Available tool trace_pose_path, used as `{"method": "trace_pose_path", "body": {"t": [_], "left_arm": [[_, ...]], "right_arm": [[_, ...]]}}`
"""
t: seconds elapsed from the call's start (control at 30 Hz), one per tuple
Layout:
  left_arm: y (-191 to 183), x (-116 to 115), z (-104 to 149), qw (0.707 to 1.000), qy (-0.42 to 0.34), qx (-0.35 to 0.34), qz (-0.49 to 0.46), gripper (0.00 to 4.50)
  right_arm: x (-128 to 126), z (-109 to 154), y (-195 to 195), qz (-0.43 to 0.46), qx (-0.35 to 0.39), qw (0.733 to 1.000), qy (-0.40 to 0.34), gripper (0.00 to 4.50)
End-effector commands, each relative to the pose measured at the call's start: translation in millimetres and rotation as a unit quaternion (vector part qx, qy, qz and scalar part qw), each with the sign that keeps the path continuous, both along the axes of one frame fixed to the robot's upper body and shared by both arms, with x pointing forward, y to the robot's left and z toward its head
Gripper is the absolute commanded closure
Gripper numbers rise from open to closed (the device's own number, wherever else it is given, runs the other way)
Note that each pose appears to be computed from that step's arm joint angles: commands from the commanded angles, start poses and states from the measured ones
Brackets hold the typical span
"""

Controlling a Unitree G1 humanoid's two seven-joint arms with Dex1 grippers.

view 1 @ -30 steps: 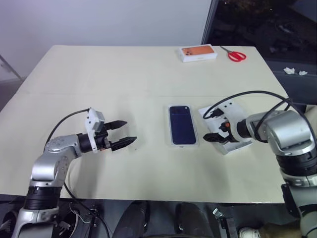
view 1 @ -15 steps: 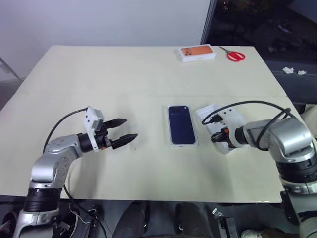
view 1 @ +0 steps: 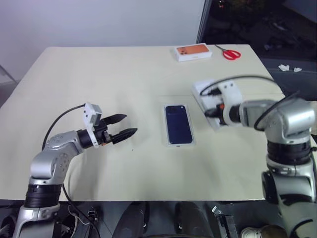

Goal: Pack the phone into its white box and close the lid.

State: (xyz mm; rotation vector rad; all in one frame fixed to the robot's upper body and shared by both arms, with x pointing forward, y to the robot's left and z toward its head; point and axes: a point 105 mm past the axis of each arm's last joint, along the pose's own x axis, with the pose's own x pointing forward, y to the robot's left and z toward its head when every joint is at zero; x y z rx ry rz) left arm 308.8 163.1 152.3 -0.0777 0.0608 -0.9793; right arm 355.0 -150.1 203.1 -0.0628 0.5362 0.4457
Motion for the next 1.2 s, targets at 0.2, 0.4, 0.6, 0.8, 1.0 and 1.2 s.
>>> {"method": "trace_pose_path", "body": {"t": [0.2, 0.4, 0.6, 0.8, 1.0, 1.2], "left_arm": [[16.8, 8.1, 35.3, 0.997, -0.058, -0.031, 0.031, 0.00], [18.2, 11.8, 39.6, 0.995, -0.077, -0.033, 0.047, 0.00], [17.2, 4.9, 33.9, 0.996, -0.066, -0.025, 0.050, 0.00], [11.1, 2.0, 21.6, 0.997, -0.047, -0.029, 0.055, 0.00], [-3.6, 4.7, -8.0, 0.998, 0.003, -0.045, 0.047, 0.00], [-26.7, 13.1, -32.6, 0.997, 0.032, -0.054, 0.034, 0.00]], "right_arm": [[-26.8, 47.8, 95.3, 0.227, 0.374, 0.899, 0.022, 4.45], [-23.2, 32.8, 128.1, 0.224, 0.495, 0.832, 0.108, 4.45], [-28.6, -5.0, 143.6, 0.194, 0.485, 0.836, 0.167, 4.45], [-30.7, -27.3, 143.0, 0.170, 0.493, 0.828, 0.206, 3.19], [-29.3, -39.1, 137.5, 0.150, 0.481, 0.836, 0.218, 0.04], [-31.5, -37.6, 125.8, 0.163, 0.441, 0.862, 0.190, 0.04]]}}
